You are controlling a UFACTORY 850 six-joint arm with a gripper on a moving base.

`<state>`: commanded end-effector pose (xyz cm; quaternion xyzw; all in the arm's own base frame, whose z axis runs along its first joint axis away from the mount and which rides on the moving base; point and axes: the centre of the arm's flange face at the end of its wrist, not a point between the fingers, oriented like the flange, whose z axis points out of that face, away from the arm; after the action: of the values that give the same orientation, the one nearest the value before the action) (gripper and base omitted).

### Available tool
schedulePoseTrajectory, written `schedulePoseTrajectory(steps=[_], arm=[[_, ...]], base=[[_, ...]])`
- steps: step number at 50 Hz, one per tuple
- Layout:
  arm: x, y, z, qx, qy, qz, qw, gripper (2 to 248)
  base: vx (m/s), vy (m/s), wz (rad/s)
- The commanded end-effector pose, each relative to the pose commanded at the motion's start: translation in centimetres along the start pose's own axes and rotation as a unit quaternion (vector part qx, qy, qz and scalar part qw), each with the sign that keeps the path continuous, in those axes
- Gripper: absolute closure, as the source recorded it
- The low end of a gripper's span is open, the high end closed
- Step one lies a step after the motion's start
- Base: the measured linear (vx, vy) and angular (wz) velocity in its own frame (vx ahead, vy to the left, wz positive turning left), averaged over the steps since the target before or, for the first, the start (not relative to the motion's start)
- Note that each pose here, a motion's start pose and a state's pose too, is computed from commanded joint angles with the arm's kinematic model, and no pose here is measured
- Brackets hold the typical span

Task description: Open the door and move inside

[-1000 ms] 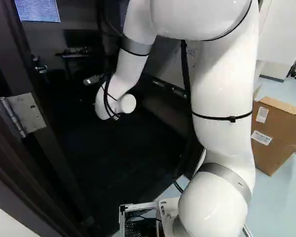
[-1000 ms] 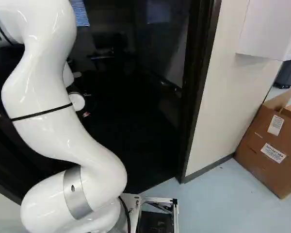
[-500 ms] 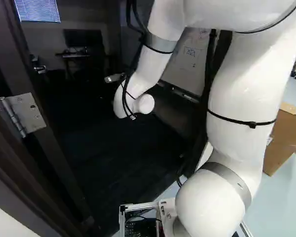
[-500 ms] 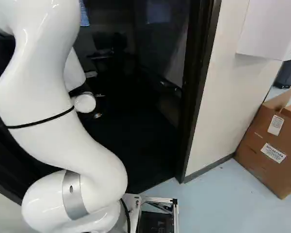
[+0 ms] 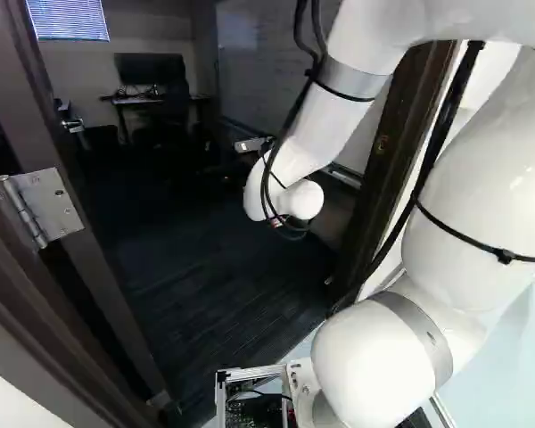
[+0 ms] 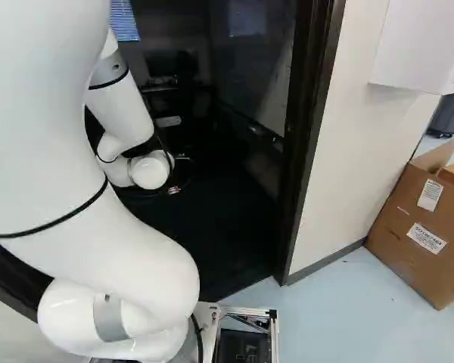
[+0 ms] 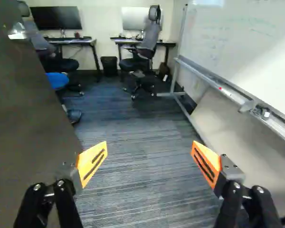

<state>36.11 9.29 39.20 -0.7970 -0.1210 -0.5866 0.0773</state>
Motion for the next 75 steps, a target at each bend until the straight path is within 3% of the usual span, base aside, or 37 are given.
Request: schedulePoseTrajectory(steps=[13,29,50,75], arm=[[-1.8,2.7,-3.4,-0.045,-0.005,0.018,0.9988,3],[-3.8,4.8,-6.7,-0.089,-0.01,0.036,0.9953,3],[-5.5,6.0,-9.2,-0.123,-0.014,0.05,0.991,3],[-6.0,6.3,-10.0,-0.133,-0.015,0.054,0.9895,3]], base=[[0.0,0.0,0.0],[0.0,0.0,0.0],[0.0,0.0,0.0],[0.0,0.0,0.0]])
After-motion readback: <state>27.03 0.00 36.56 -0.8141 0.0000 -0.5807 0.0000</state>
